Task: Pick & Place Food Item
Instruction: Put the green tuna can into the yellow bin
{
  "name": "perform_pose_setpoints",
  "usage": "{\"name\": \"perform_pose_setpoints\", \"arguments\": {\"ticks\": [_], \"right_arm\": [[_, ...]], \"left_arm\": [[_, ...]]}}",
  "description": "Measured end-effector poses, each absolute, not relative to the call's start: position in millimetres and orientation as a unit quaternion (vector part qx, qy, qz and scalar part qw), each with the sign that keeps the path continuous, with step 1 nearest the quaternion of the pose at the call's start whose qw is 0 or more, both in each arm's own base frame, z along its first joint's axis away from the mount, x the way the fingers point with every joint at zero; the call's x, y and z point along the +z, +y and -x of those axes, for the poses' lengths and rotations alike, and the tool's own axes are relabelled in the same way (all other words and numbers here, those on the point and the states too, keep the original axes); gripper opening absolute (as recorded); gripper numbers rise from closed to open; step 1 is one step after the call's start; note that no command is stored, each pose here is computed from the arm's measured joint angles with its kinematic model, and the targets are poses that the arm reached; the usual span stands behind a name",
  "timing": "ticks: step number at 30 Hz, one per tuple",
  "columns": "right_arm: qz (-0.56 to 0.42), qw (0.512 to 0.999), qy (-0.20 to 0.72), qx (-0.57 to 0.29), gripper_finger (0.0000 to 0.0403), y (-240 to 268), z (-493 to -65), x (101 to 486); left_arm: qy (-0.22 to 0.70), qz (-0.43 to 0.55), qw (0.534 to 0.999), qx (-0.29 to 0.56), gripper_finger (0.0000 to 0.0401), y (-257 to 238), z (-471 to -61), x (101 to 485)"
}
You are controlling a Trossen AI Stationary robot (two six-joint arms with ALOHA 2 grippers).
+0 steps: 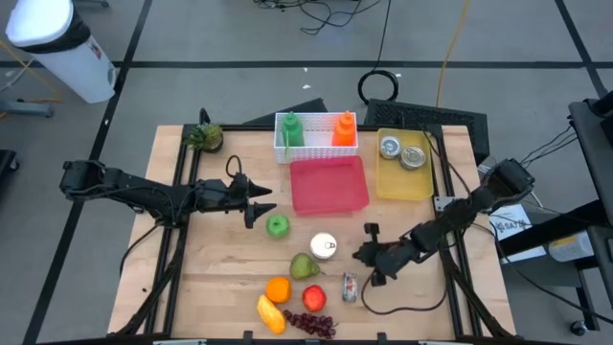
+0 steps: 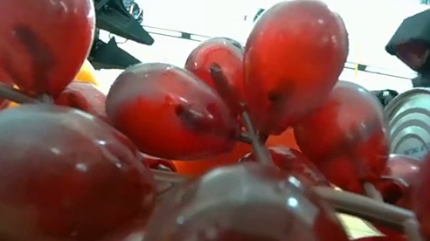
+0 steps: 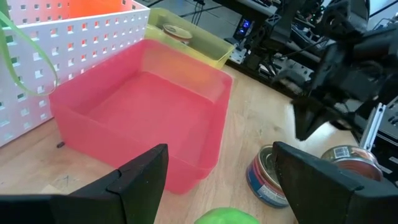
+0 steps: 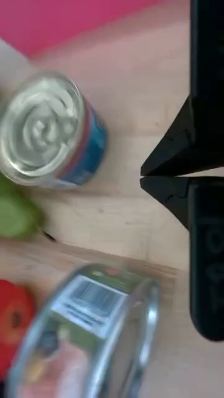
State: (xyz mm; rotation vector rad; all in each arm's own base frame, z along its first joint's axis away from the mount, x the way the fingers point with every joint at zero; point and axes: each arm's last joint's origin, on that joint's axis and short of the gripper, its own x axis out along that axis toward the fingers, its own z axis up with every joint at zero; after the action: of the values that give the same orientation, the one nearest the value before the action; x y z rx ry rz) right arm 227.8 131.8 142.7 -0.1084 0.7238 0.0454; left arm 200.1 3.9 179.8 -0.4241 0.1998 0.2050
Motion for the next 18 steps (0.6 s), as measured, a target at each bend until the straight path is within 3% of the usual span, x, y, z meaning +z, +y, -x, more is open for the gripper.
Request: {"name": "perform_pose_setpoints", "arguments": {"ticks": [7,11,18], "right_arm": [[0.022,0.955,0.297,-0.014,0.0030,127.4,-224.9,167.4],[0.028,0.966,0.258,0.006,0.0093,128.4,-224.4,181.7],[0.075,0.967,0.202,0.138,0.0227,143.3,-224.8,194.6]], "left_arm": [[0.098,0.210,0.968,0.101,0.0301,3.9,-200.1,179.8],[0.098,0.210,0.967,0.101,0.0301,3.9,-200.1,180.0],[0.098,0.211,0.967,0.101,0.0301,3.8,-200.1,179.9]]}}
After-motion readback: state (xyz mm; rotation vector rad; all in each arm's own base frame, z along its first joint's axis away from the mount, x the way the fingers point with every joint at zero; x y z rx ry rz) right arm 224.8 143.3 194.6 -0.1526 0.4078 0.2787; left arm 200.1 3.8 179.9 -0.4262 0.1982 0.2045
